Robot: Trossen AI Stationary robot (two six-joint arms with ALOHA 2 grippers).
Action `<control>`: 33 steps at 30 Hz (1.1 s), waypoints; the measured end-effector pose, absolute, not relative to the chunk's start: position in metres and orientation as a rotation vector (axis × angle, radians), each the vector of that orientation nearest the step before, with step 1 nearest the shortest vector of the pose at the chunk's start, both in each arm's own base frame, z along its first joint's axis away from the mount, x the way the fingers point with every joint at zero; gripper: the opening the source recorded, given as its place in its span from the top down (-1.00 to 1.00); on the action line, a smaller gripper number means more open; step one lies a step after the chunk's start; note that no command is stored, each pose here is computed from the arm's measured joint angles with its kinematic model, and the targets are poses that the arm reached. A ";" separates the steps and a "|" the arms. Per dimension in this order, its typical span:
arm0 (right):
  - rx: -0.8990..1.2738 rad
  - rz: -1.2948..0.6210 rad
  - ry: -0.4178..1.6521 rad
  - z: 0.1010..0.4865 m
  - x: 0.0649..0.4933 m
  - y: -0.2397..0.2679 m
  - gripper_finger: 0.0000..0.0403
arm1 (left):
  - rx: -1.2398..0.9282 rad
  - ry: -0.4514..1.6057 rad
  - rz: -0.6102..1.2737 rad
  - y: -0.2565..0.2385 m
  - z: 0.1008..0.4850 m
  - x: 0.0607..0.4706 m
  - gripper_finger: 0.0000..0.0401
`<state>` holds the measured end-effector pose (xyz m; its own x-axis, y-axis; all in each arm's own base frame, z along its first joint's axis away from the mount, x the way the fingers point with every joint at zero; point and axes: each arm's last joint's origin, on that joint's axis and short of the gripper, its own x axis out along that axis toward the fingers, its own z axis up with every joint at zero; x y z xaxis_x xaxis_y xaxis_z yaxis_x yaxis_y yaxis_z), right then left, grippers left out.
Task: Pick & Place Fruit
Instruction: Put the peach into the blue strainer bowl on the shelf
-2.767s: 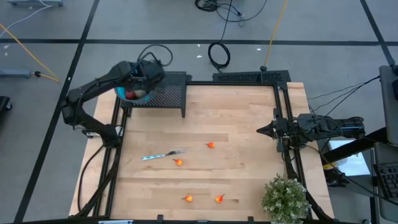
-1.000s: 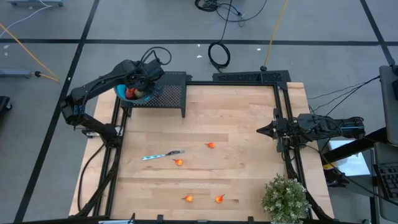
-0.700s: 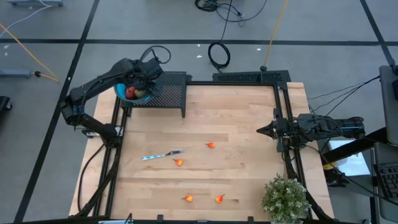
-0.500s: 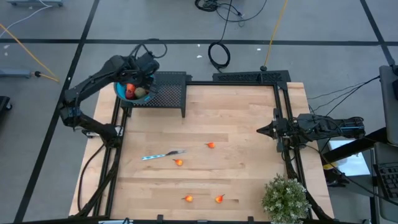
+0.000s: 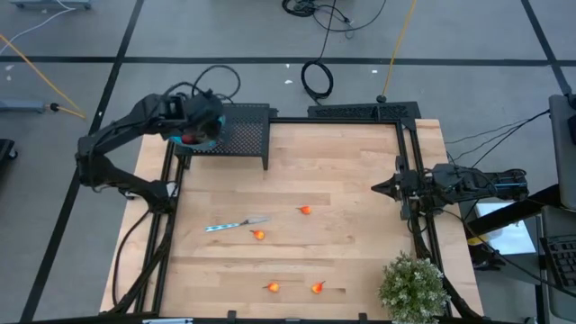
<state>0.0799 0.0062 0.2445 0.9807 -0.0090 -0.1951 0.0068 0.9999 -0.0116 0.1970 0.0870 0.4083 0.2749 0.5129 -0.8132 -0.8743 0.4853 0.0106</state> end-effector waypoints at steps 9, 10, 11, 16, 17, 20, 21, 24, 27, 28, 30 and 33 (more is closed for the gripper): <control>0.005 -0.008 0.159 0.248 0.081 0.006 1.00 | -0.426 0.838 0.849 0.055 0.407 0.212 0.95; 0.006 -0.008 0.160 0.248 0.081 0.006 1.00 | -0.422 0.832 0.835 0.052 0.407 0.214 0.95; 0.012 -0.008 0.161 0.248 0.081 0.006 1.00 | -0.420 0.824 0.821 0.049 0.407 0.215 0.95; 0.077 -0.009 0.168 0.249 0.087 0.007 1.00 | -0.406 0.789 0.754 0.036 0.410 0.221 0.97; 0.088 0.000 0.175 0.248 0.090 0.008 1.00 | -0.402 0.782 0.740 0.033 0.410 0.223 0.97; 0.099 0.051 0.213 0.246 0.099 0.011 1.00 | -0.388 0.755 0.706 0.024 0.412 0.226 0.99; 0.100 0.066 0.226 0.246 0.103 0.012 1.00 | -0.382 0.746 0.692 0.022 0.413 0.227 0.99; 0.104 0.112 0.258 0.243 0.115 0.014 1.00 | -0.367 0.722 0.657 0.013 0.414 0.230 0.99; 0.107 0.143 0.277 0.241 0.128 0.017 1.00 | -0.348 0.692 0.630 0.003 0.416 0.232 0.99; 0.108 0.158 0.282 0.240 0.132 0.018 1.00 | -0.342 0.685 0.622 0.001 0.417 0.232 0.99; 0.111 0.173 0.294 0.238 0.140 0.020 1.00 | -0.333 0.681 0.611 -0.004 0.417 0.232 0.99; 0.113 0.190 0.301 0.235 0.151 0.021 1.00 | -0.316 0.678 0.602 -0.010 0.417 0.232 0.99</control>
<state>0.1507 0.0215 0.2348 0.9374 0.2027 -0.2833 -0.1693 0.9758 0.1384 0.2321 -0.0097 0.4172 0.6196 0.4149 -0.6663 -0.6130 0.7859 -0.0807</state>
